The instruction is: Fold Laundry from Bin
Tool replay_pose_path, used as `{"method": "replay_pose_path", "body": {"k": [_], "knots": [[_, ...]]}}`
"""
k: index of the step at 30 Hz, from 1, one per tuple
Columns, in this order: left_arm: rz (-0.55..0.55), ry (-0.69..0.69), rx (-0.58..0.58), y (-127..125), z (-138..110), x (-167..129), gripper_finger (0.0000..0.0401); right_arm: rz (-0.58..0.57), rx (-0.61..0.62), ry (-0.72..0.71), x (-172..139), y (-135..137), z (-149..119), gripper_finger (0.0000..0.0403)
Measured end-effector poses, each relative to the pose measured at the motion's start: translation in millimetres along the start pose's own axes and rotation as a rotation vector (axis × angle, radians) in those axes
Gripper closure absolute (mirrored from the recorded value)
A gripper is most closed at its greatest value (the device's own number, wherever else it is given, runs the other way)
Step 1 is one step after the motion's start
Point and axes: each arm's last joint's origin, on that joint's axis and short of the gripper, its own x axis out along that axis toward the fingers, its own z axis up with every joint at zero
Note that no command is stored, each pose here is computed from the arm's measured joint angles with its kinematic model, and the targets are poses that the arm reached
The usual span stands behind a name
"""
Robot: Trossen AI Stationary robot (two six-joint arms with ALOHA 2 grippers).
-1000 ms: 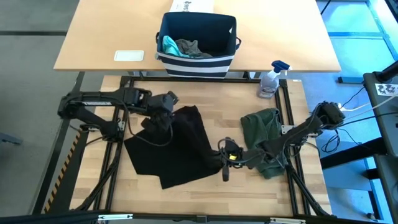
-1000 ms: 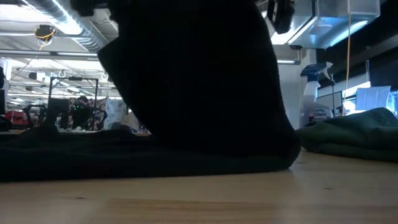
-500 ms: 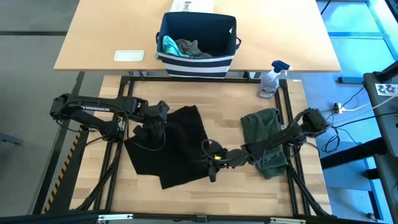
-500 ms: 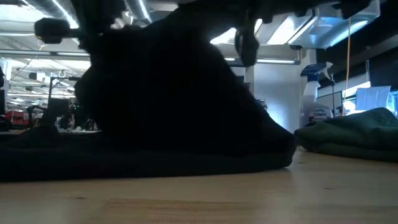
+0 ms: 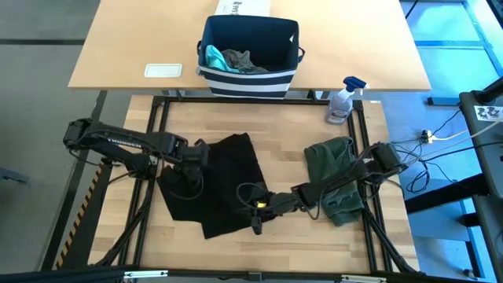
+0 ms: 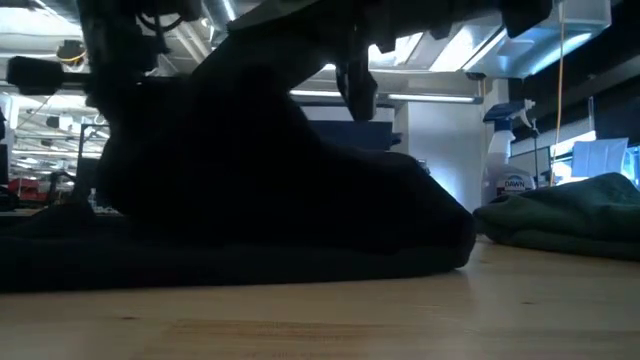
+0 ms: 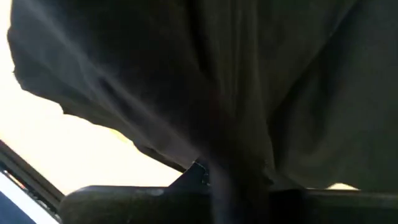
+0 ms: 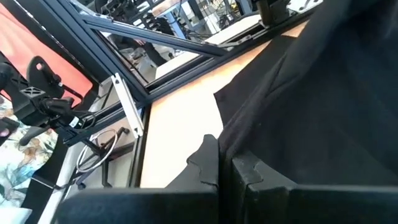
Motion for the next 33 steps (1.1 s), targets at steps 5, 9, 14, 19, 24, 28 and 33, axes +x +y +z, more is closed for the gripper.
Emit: {"method": "replay_pose_path", "body": {"k": [5,9,14,19,24,28,33], "knots": [[-0.075,0.182,0.085,-18,-11,5,0.0357,0.067,0.004,0.043,1,4,-2,0.0403],[-0.142,0.248,0.102,-30,-15,7,0.033,0.119,0.004,0.066,0,9,-4,0.0403],[-0.186,0.289,0.061,-40,-17,8,0.0315,0.084,0.008,0.041,1,5,-2,0.0403],[-0.121,0.191,-0.004,-39,-3,6,0.0313,0.074,0.006,0.051,1,4,-2,0.0403],[-0.069,0.034,-0.035,-42,17,3,0.0313,0.042,-0.001,0.089,1,0,-6,0.0402],[-0.034,-0.015,-0.034,-46,26,1,0.0313,0.043,-0.004,0.112,1,0,-7,0.0379],[-0.006,-0.011,-0.055,-48,28,0,0.0313,0.096,0.012,0.155,2,3,-6,0.0294]]}}
